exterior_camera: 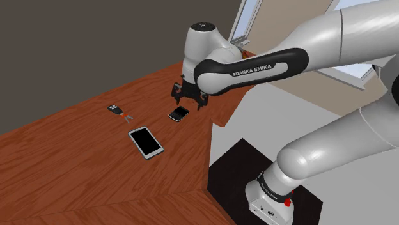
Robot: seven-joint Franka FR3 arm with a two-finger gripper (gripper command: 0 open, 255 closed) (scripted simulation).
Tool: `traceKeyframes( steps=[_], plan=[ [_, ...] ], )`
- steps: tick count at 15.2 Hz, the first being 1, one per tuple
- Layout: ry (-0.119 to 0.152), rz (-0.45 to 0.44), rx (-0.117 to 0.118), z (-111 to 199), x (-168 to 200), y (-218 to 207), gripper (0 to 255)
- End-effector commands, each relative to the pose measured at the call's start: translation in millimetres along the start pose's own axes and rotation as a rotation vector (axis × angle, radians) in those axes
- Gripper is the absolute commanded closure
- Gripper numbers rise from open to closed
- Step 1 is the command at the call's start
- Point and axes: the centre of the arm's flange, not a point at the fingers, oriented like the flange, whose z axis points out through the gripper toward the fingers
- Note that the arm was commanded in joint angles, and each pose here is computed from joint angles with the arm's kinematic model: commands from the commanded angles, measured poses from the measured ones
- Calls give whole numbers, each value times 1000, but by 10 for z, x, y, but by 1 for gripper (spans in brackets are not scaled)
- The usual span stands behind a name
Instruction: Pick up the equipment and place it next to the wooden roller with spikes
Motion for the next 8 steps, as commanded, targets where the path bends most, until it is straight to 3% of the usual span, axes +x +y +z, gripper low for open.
traceKeyframes(
  steps=[1,3,8],
  plan=[
    [-5,104,-4,237,43,-215,0],
    [-6,184,-10,398,83,-374,0],
    [-6,184,-10,662,81,-371,0]
  ],
)
